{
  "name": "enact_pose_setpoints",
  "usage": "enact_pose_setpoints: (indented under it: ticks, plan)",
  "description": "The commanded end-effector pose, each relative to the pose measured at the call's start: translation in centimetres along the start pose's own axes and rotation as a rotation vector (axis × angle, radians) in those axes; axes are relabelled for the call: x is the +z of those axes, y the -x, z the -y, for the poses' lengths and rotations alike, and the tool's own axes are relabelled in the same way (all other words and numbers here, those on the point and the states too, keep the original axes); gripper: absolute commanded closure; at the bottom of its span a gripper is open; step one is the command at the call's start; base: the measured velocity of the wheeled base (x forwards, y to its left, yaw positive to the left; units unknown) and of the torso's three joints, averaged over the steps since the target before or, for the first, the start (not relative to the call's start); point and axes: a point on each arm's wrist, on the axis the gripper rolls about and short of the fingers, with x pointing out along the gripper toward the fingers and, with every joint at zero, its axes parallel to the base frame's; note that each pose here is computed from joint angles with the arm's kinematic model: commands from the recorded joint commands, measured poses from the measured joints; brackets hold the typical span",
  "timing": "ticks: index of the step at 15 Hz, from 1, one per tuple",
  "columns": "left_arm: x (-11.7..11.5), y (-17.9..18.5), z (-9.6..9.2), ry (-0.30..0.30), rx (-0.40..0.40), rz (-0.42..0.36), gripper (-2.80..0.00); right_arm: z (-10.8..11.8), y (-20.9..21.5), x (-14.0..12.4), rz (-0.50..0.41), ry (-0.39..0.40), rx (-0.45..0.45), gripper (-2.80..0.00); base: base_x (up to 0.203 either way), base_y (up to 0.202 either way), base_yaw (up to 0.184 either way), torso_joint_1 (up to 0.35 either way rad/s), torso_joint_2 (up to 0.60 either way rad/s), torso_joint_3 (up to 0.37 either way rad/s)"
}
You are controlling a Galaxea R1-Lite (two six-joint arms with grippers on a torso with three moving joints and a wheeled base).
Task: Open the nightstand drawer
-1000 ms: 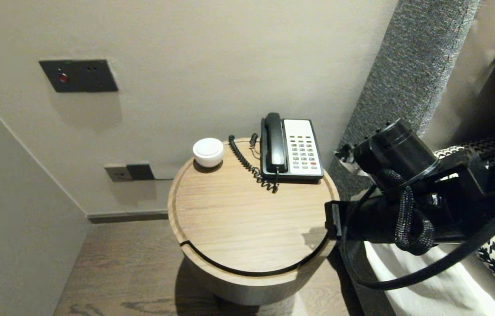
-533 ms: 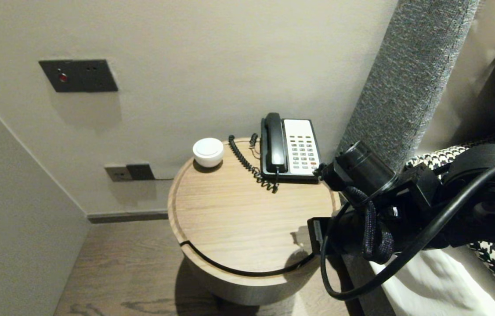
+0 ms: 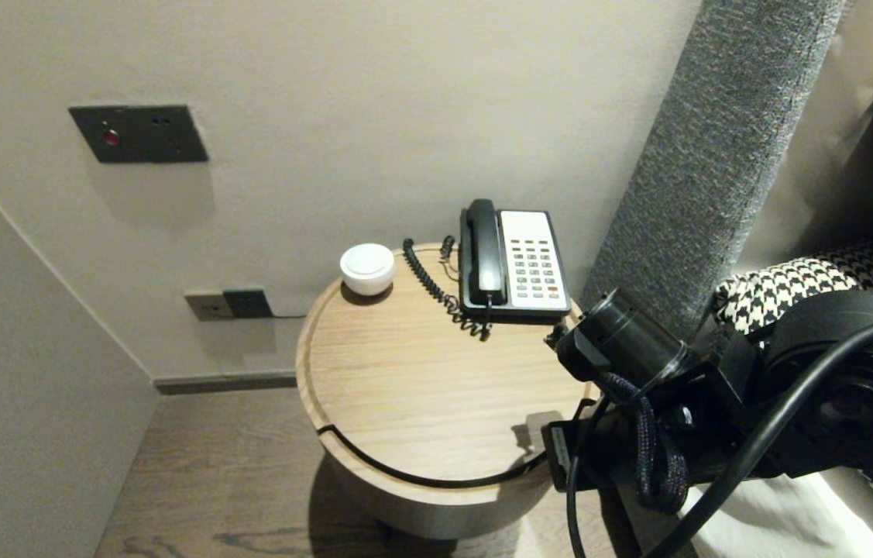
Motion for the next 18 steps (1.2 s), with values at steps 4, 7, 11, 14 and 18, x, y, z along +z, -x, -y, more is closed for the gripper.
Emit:
enact_pose_setpoints:
  ticks: [4,7,11,14,18]
  plan:
    - [0.0,0.0,0.0,-0.001,0.001,0.001,0.00,0.1,-0.9,-0.6,0.045,-0.005,0.026,0.00,0.000,0.000,0.000,0.000,0.00,0.000]
    - [0.0,0.0,0.0,0.000,0.001,0.002,0.00,-0.1,-0.4,-0.2,0.067,-0.008,0.033,0.00,0.000,0.000,0.000,0.000,0.00,0.000]
    - [0.0,0.0,0.0,0.000,0.001,0.001,0.00,0.0,-0.6,-0.4,0.058,-0.005,0.027,0.00,0.000,0.000,0.000,0.000,0.00,0.000]
    - [0.0,0.0,0.0,0.001,0.001,0.003,0.00,0.1,-1.0,-0.7,0.040,0.002,0.017,0.00,0.000,0.000,0.000,0.000,0.00,0.000]
    - [0.0,0.0,0.0,0.001,0.001,0.003,0.00,0.5,-1.2,-1.6,0.015,0.012,0.002,0.00,0.000,0.000,0.000,0.000,0.00,0.000]
